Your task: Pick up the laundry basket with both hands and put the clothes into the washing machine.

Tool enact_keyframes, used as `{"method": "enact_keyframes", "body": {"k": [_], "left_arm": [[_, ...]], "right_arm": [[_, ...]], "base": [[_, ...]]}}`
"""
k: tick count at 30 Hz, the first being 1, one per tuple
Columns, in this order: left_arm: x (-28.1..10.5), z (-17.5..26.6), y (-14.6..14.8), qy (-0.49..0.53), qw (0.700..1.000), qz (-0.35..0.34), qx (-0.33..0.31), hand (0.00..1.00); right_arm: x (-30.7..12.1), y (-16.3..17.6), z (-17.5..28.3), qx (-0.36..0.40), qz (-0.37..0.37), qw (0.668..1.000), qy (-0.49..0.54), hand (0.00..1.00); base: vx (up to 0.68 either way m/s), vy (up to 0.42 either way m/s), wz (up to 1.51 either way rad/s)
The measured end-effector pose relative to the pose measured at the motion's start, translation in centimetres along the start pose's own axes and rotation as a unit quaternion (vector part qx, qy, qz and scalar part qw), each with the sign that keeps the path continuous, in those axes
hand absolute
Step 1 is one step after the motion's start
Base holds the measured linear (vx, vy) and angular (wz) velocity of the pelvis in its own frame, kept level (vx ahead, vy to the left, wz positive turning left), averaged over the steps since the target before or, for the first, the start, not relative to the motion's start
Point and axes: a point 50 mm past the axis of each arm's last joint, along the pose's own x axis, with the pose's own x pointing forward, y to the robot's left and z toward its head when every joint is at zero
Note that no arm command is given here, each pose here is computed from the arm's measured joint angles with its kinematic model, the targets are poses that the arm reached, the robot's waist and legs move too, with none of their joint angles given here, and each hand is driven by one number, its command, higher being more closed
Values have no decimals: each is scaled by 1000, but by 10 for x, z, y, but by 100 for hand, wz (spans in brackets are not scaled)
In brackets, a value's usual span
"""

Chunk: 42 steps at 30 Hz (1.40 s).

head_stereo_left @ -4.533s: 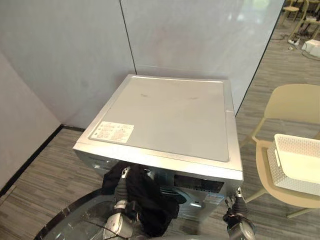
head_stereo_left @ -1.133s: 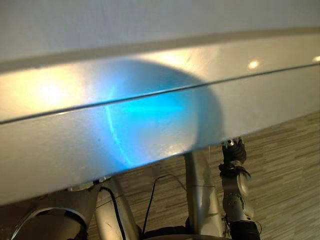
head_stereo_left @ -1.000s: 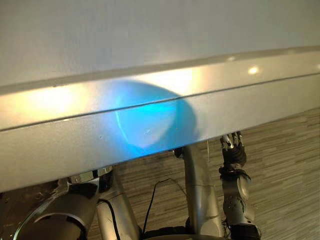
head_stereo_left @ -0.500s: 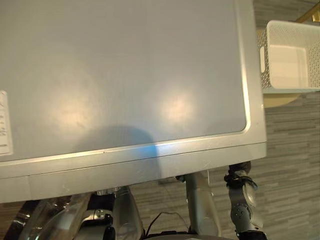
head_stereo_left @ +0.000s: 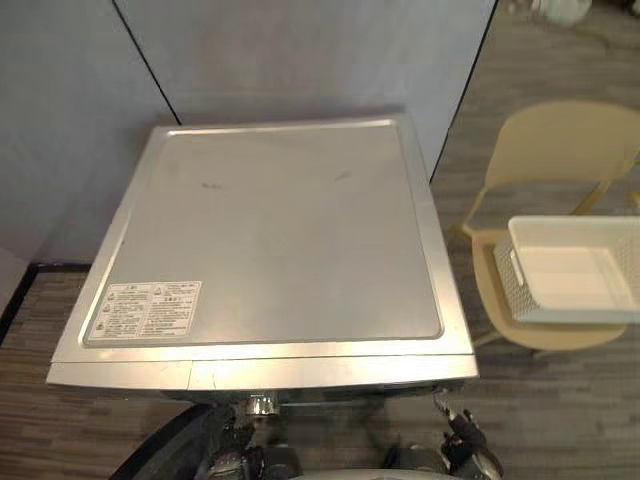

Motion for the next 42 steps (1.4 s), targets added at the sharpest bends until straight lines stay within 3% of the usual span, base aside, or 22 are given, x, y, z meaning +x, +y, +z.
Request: {"method": "enact_keyframes", "body": {"k": [6,11,14,17,19,24,32,35,42], "left_arm": [[2,3,2,-6,1000,-4,17,0],[1,7,-5,-17,998,-22,63,0],[4,17,3,-37,995,-17,93,0],[2,21,-15,-50,991,-44,116,0],[1,40,-26,-90,981,-66,160,0],[-1,25,-19,-86,973,-78,200,0],[6,5,17,-27,989,-25,145,0],[9,4,41,-14,992,7,128,0],[8,4,21,-2,998,-6,67,0]], "right_arm": [[4,-6,-4,-59,-13,998,30,0],[13,4,28,-59,-7,998,-11,0],[11,15,16,-44,8,999,7,0],[13,11,23,-32,-1,999,-2,0],[9,5,-6,-24,-18,998,53,0],[6,-1,-12,-15,-31,998,59,0],[9,7,-2,-34,-16,998,42,0],[3,16,-19,-51,12,997,59,0],[8,41,0,-132,71,988,28,0]], "base": [[-76,4,56],[-143,182,6],[-218,276,19],[-194,342,42],[-208,360,102],[-244,157,-4],[-99,42,-19],[3,-42,1],[13,-23,-12]]}}
